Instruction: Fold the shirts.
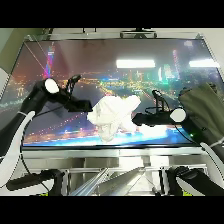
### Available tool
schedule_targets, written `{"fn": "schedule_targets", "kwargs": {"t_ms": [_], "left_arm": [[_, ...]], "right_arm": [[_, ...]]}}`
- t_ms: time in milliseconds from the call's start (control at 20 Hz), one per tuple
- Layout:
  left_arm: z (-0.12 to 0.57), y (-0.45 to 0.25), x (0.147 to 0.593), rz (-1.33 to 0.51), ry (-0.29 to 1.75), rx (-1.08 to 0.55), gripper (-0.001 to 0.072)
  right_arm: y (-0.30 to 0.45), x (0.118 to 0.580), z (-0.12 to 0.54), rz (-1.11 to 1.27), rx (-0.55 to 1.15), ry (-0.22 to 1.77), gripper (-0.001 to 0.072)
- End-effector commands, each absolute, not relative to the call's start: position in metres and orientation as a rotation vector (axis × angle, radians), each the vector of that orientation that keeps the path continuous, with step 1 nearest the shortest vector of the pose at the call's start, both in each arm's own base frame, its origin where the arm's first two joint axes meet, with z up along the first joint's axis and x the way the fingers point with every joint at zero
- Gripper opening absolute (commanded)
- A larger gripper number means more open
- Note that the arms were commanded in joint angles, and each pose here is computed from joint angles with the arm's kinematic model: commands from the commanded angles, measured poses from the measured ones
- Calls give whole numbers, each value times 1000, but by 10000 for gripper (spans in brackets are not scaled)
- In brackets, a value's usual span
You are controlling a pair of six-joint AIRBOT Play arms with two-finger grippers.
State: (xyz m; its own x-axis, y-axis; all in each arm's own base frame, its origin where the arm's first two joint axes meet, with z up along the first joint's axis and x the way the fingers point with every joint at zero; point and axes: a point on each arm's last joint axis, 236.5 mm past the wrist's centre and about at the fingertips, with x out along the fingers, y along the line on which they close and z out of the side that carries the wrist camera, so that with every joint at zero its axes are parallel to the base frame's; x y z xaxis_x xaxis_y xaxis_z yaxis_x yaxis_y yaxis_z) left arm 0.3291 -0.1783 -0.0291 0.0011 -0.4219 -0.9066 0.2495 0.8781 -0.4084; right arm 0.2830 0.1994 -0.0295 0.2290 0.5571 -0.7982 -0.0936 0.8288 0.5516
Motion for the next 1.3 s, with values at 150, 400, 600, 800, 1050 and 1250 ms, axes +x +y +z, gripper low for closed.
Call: {"fn": "schedule_targets", "kwargs": {"t_ms": [150,400,600,800,1050,1250], "left_arm": [[-95,-171,304,-490,1462,-205,710],[-91,-175,340,-450,1319,-241,673],[-94,-209,341,-543,1320,-399,329],[-102,-222,330,-582,1371,-442,40],[-78,-211,341,-584,1305,-451,10],[-39,-185,359,-554,1196,-479,10]], "right_arm": [[230,285,-76,623,449,1337,576],[232,288,-100,610,449,1398,575],[238,294,-94,619,485,1381,389],[239,294,-92,632,482,1373,76],[239,294,-92,632,482,1372,18],[238,299,-77,645,477,1331,18]]}}
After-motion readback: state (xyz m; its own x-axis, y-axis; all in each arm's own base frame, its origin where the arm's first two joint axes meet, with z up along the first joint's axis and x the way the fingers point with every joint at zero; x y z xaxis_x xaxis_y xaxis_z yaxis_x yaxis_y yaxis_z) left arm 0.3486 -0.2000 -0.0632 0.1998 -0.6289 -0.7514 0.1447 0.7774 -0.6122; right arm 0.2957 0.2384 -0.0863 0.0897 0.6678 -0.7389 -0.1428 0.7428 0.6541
